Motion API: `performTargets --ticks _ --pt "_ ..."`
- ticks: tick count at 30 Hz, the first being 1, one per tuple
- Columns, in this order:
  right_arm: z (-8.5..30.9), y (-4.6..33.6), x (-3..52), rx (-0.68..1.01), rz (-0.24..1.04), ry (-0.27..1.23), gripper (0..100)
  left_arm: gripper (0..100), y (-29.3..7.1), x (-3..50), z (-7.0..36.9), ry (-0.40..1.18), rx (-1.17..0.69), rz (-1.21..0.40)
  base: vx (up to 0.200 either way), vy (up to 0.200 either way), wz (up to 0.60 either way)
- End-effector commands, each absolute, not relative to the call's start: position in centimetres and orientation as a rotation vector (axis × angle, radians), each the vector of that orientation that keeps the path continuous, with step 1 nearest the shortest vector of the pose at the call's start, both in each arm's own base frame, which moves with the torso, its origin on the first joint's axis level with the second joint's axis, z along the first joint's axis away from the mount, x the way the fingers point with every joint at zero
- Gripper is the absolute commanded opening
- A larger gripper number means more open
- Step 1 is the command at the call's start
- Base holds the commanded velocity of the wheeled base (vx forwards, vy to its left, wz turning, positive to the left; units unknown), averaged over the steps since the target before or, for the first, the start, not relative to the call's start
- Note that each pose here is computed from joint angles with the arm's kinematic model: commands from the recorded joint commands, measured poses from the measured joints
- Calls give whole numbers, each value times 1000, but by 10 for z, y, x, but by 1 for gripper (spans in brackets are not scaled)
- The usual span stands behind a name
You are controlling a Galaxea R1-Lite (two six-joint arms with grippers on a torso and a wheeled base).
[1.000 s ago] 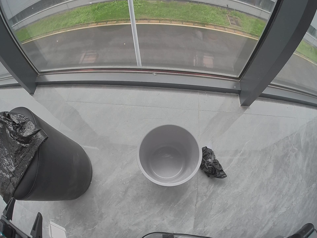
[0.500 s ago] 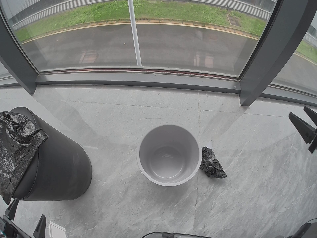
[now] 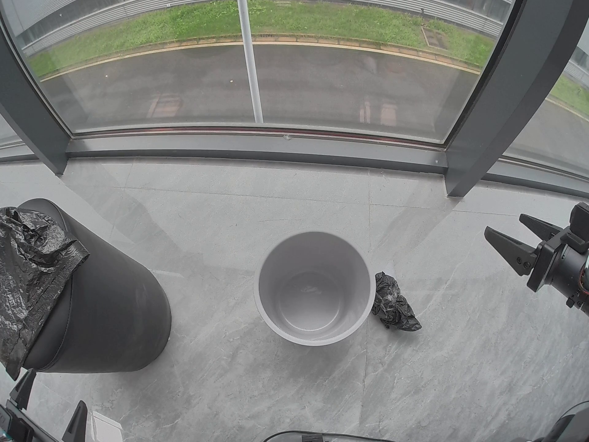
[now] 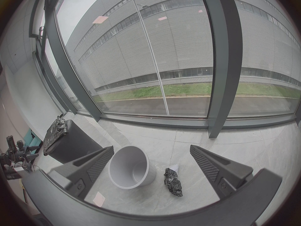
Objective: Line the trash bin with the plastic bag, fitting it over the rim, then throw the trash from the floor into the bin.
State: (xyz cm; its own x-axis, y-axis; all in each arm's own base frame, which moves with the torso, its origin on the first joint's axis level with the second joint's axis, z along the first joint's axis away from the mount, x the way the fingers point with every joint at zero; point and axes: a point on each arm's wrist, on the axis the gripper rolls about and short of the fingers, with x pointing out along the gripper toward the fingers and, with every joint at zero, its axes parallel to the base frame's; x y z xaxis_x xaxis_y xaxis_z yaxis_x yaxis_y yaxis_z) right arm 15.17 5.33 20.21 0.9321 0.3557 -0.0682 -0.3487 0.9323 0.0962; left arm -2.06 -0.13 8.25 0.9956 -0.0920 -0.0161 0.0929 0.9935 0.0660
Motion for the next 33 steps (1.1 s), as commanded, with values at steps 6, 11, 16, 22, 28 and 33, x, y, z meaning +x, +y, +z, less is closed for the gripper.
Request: performTargets --ticks 6,11,16,22,28,33 --pt "194 56 159 77 359 127 100 100 -2 -7 211 -53 -204 -160 0 0 0" --pt "196 56 160 79 357 104 100 100 -4 25 184 149 106 -202 0 0 0" --pt "196 55 161 81 353 104 100 100 -7 59 169 258 389 -250 0 0 0" --pt "196 55 161 81 353 105 100 100 -8 89 173 294 583 -278 0 0 0" --pt "190 54 168 79 334 134 100 100 -5 101 179 258 896 -151 0 0 0" --pt "187 51 175 80 302 154 100 100 -6 105 177 268 1020 -170 0 0 0"
